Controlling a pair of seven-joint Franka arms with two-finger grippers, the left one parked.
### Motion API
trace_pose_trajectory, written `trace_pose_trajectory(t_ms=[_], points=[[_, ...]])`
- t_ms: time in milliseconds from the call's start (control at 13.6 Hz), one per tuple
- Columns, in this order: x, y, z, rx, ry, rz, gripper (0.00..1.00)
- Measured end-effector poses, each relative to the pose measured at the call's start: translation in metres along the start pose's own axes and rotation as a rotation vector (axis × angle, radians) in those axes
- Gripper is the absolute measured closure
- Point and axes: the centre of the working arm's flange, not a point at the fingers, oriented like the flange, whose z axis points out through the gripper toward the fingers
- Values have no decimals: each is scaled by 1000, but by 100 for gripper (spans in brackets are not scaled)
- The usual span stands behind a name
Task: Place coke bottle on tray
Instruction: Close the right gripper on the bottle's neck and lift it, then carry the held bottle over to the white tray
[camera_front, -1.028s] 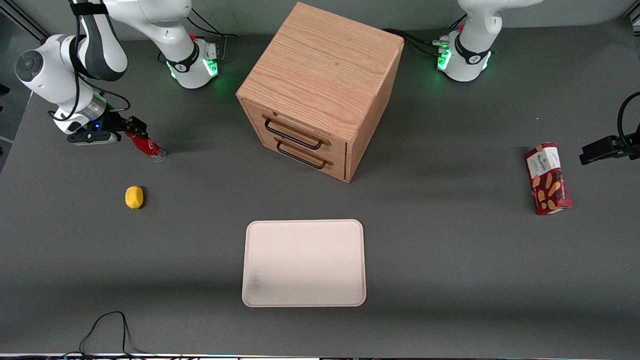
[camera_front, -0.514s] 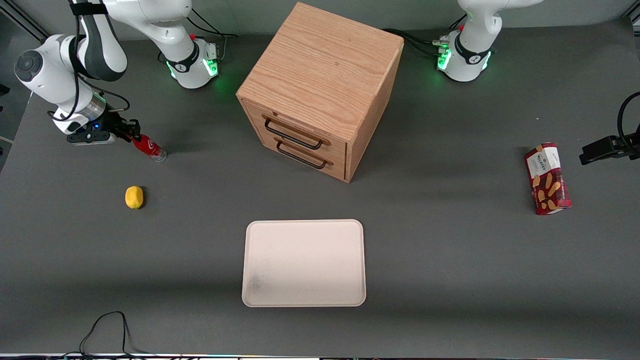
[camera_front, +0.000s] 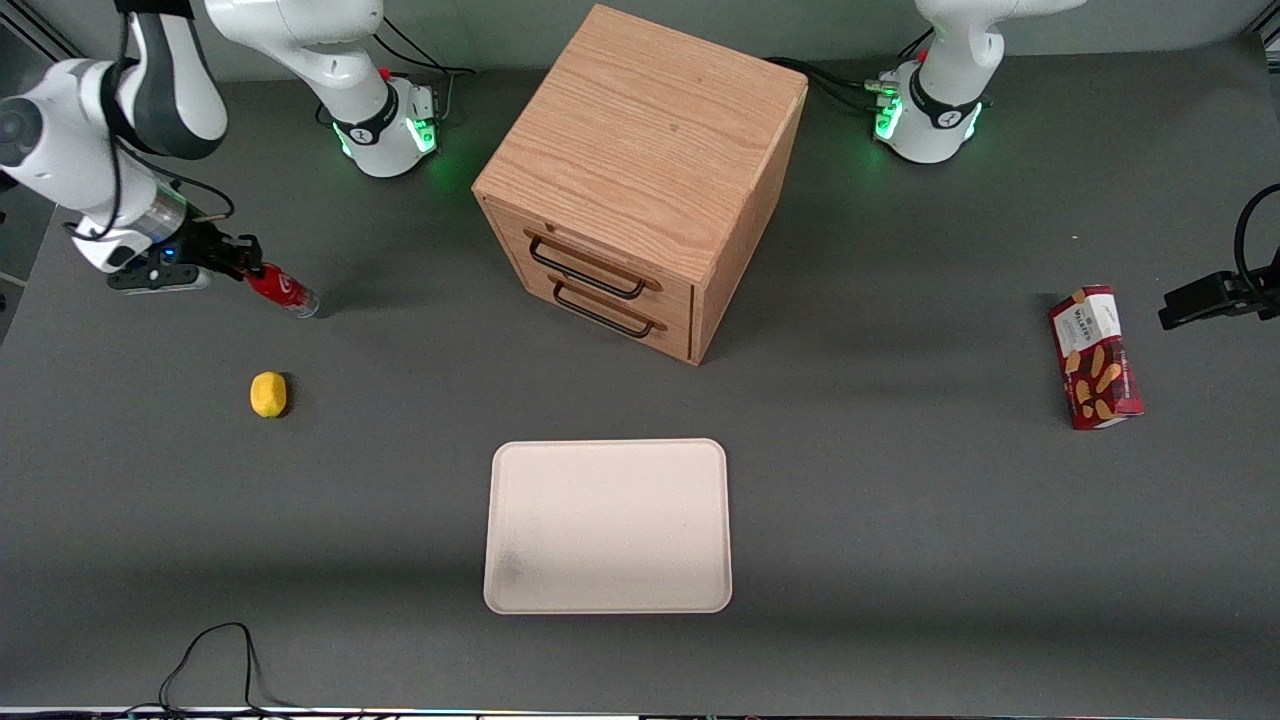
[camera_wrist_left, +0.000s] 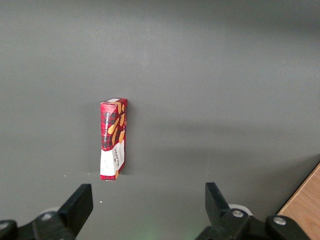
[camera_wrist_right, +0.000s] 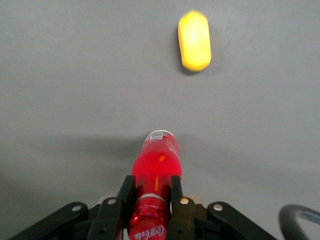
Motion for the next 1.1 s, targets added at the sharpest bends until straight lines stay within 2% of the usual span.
trace_pose_trajectory(t_ms=[367,588,808,1102], points=[[33,-24,-157,-62,17,-54,67],[30,-34,-237,-54,46,-57,67],[33,-39,-274,-21,77,-54,67],[67,-48,-275,16,76,-66,67]])
